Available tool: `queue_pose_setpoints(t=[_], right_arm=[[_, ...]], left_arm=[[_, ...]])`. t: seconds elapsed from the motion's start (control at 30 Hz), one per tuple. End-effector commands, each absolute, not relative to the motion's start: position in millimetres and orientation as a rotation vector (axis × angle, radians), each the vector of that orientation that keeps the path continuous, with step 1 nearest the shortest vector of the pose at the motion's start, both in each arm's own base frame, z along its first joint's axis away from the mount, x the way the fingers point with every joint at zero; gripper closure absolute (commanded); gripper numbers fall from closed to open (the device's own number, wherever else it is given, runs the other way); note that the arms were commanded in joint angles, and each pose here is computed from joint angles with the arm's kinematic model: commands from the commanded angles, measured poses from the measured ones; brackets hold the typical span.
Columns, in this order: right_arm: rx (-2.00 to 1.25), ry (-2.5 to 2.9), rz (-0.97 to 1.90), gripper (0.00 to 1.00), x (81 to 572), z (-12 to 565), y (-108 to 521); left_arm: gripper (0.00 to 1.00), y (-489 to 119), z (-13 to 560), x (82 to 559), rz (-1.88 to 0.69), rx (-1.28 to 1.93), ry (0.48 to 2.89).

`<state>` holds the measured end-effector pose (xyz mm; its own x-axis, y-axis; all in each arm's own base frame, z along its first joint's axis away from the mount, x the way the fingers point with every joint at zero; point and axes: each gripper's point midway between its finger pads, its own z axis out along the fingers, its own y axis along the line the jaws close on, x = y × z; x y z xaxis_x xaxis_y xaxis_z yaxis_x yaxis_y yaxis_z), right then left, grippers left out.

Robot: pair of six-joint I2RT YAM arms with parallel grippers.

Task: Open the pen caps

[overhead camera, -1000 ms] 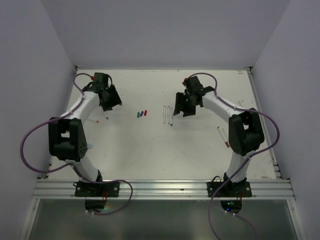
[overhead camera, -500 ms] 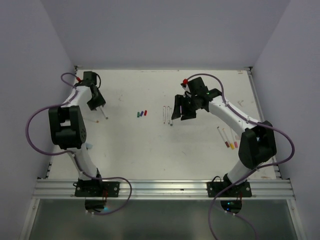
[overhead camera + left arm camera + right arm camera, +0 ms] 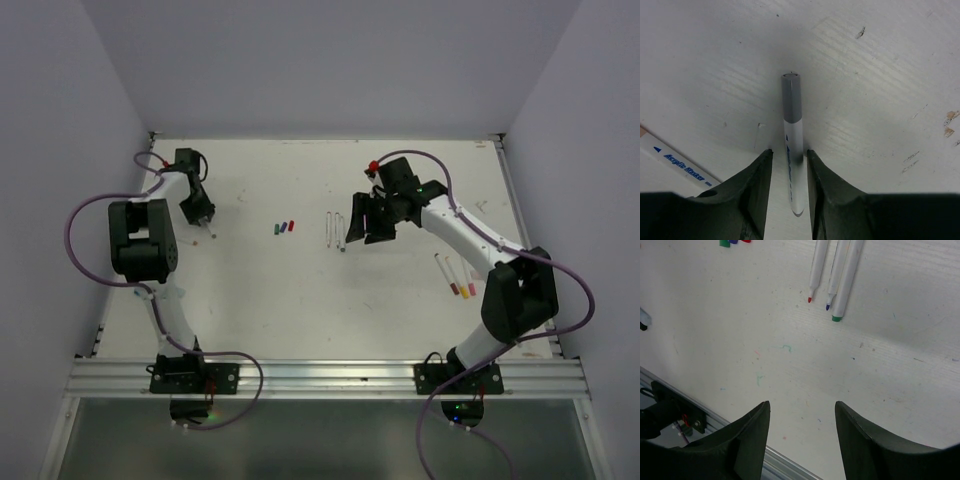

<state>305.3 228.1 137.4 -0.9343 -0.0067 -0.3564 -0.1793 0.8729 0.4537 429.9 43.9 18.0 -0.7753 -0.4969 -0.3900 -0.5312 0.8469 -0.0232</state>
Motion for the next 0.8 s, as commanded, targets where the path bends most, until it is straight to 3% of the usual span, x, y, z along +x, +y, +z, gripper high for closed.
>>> queue_pose_setpoints(t=[0.0,0.1,0.13,0.23,0.37,0.53,0.63,0.77], right_arm=[[-0.158,2.666,0.701,0.42,299.5,151.2,223.9],[-0.159,2.655,0.695,0.42,301.3,153.2,222.9],[-0.158,2.652,0.694,0.42,301.5,154.1,223.2],[-0.169,2.644,0.693,0.42,303.2,155.7,223.7],[-0.205,2.625,0.721,0.42,304.6,161.0,227.8],[-0.292,2.587,0.888,0.42,303.8,175.1,249.4],[-0.310,2.543,1.067,0.42,299.8,187.2,270.1],[-0.310,2.448,1.299,0.42,300.3,207.8,298.8]], left_arm=[[0.65,44.8,27.0,447.8,0.117,-0.721,2.596],[0.75,43.5,22.0,440.3,0.153,-0.699,2.627],[0.84,41.8,20.2,438.1,0.162,-0.691,2.635],[1.00,34.7,20.4,435.5,0.131,-0.669,2.639],[1.00,12.1,54.9,446.3,-0.014,-0.623,2.574],[1.00,-63.9,144.6,463.4,-0.456,-0.560,2.410],[1.00,-110.3,187.7,454.4,-0.726,-0.548,2.297],[1.00,-164.0,201.5,419.6,-1.011,-0.551,2.237]])
